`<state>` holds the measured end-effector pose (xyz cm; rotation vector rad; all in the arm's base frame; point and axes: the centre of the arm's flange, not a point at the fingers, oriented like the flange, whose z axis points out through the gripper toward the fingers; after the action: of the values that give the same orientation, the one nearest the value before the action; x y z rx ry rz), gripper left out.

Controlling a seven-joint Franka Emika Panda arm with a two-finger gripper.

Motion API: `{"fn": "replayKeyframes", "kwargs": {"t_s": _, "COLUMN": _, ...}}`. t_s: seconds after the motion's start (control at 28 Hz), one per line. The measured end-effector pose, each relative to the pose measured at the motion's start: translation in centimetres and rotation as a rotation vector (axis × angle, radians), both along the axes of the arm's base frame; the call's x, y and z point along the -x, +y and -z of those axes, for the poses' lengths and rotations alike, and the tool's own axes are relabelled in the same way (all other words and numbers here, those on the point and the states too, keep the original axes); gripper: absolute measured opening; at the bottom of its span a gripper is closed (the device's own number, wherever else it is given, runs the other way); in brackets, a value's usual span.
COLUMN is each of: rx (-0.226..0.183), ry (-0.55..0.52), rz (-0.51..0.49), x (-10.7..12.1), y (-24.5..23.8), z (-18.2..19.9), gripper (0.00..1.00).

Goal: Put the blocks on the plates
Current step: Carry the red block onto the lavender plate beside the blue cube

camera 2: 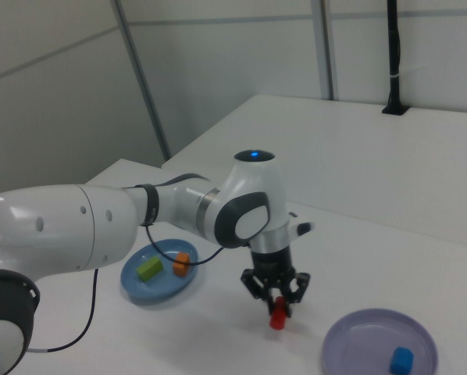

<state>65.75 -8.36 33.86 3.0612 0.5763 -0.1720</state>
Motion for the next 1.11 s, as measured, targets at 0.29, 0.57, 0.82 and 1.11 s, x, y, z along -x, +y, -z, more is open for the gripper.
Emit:
{"fn": "replayKeyframes", "kwargs": {"t_s": 0.29, "rx": 0.012, "ry": -0.069, "rz": 0.079, "x": 0.8, "y": -9.8, "z": -3.9, "gripper": 0.33}}
{"fn": "replayKeyframes", "kwargs": {"t_s": 0.57, "rx": 0.043, "ry": -0.158, "rz": 0.140, "x": 0.8, "y": -15.4, "z": -1.6, "gripper": 0.33}}
{"fn": "replayKeyframes", "kwargs": {"t_s": 0.82, "rx": 0.050, "ry": -0.169, "rz": 0.158, "x": 0.6, "y": -17.0, "z": 0.2, "gripper": 0.33}}
{"fn": "replayKeyframes", "kwargs": {"t_s": 1.11, "rx": 0.051, "ry": -0.167, "rz": 0.172, "x": 0.9, "y": -17.9, "z": 0.4, "gripper": 0.35}}
